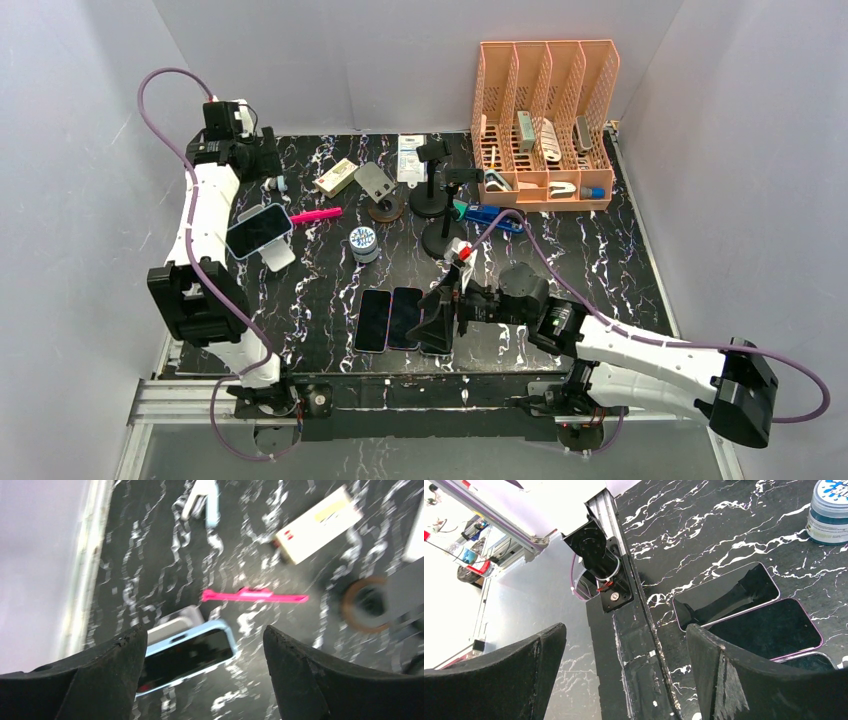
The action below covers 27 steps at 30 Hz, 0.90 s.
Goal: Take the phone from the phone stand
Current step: Adjust the phone stand with the phone at the center of the board.
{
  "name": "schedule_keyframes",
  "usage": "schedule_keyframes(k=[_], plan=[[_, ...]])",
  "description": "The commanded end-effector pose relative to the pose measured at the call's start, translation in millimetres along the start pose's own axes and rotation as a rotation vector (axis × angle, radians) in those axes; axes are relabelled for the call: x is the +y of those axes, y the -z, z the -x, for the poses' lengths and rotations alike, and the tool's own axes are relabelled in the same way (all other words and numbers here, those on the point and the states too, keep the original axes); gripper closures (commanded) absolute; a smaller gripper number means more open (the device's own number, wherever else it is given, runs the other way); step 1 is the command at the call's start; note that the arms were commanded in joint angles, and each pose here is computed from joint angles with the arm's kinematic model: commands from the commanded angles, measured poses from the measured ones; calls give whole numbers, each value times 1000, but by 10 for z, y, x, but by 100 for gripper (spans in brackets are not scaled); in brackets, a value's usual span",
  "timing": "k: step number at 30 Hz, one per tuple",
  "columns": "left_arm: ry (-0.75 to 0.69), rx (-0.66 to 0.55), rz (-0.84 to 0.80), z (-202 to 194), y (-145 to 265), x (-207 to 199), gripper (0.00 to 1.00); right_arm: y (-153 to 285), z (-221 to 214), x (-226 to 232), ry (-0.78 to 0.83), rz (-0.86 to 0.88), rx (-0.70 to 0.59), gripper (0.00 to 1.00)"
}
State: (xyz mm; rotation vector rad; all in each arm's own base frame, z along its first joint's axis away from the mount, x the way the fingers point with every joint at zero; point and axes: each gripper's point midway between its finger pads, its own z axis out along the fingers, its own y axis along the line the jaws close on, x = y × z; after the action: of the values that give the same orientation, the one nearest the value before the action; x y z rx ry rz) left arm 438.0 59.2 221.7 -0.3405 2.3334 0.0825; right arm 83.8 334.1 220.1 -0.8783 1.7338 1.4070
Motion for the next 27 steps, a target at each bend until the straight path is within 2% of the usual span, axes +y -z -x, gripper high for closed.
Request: schedule_keyframes(k=[1, 8, 12, 14, 16, 18, 20, 23, 27], plan=[[-287, 80, 131, -222, 421, 496, 16, 40, 107, 50, 53, 21, -58, 3], [-250, 153, 98, -432, 336, 523, 18, 96, 85, 48, 65, 21, -70, 3], [-87, 104, 83, -356, 265, 405, 22, 104, 69, 10, 71, 10, -88, 3], [60, 2, 44, -163, 287, 269, 25, 88, 66, 14, 77, 16, -82, 3], [203, -198, 5, 168, 442, 105, 27, 70, 52, 14, 83, 19, -66, 3], [270, -374, -1, 345, 737, -61, 27, 60, 50, 11, 89, 17, -54, 3], [302, -470, 2, 323, 1029, -285, 26, 60, 58, 1, 90, 11, -55, 3], [407, -444, 1, -73, 1211, -352, 29, 59, 75, -10, 92, 1, -59, 3], [573, -382, 21, -835, 1256, -181, 37, 55, 87, -40, 92, -17, -56, 3]])
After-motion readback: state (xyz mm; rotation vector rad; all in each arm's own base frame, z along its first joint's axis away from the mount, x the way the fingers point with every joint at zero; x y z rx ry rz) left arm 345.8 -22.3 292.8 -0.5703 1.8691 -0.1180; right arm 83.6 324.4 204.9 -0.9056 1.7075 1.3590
